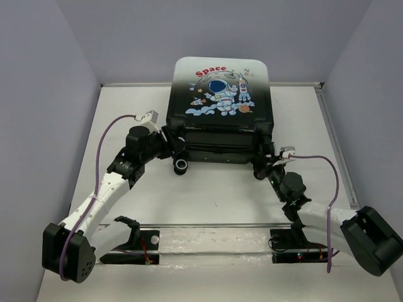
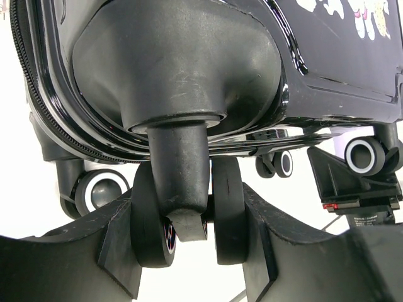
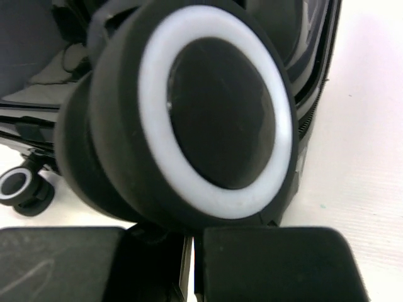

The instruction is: Pack the luggage

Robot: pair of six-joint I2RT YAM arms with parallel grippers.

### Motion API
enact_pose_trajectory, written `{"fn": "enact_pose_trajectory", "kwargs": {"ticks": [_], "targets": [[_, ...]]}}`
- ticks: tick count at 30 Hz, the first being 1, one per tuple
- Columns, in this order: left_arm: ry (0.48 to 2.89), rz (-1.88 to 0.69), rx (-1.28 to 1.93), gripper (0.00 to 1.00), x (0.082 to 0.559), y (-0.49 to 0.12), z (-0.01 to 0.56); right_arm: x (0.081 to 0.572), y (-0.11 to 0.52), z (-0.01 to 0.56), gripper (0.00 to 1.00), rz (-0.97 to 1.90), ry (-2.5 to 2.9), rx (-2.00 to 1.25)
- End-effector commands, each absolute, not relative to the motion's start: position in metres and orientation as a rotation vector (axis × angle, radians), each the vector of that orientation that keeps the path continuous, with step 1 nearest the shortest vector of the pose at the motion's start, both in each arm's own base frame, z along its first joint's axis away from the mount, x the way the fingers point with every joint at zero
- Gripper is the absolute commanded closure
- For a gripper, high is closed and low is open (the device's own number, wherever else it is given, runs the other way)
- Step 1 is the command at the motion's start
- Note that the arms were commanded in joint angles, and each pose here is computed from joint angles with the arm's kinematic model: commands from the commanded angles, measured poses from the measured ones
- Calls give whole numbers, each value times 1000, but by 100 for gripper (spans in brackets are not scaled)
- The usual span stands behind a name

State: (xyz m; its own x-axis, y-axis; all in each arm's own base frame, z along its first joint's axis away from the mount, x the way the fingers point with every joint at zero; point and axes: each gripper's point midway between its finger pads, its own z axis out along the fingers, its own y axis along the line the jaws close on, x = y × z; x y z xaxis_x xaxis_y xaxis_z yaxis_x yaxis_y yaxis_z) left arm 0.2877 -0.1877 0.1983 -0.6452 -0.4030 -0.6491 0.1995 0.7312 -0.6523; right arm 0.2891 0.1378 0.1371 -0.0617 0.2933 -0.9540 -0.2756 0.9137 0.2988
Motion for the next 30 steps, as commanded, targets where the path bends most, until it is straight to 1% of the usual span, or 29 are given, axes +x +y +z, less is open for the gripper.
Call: {"fn": "enact_pose_trajectory", "kwargs": {"ticks": [1,4,7,10,13,14,15,17,18,20,22,25,26,30], "targets": [[1822,-1091,17,94,283,-209,277,287,145,190,93,597,1363,43],[1775,-1163,19,94,283,-217,290,274,172,184,93,741,1383,-1],[1754,-1190,20,94,284,-222,298,265,201,168,93,760,1436,-52],[1737,-1170,20,94,287,-220,307,268,206,160,93,772,1483,-47],[1737,-1100,14,94,293,-210,312,268,189,144,93,721,1555,55],[1732,-1089,10,94,295,-206,314,267,184,141,90,704,1565,75],[1719,-1068,-9,94,298,-196,317,268,175,140,77,677,1568,122],[1726,-1045,-29,94,303,-186,314,263,160,136,62,625,1597,161],[1729,-1036,-46,94,307,-178,312,264,148,135,49,588,1599,222],[1731,-1028,-68,94,312,-171,309,263,130,132,40,536,1612,262],[1731,-1037,-100,94,319,-163,305,263,121,128,37,532,1619,310],[1727,-1071,-114,94,321,-160,305,269,115,125,37,534,1640,336],[1725,-1067,-113,94,321,-159,307,271,118,117,37,520,1680,322],[1724,-1074,-94,94,319,-161,307,278,141,126,41,563,1689,176]]}}
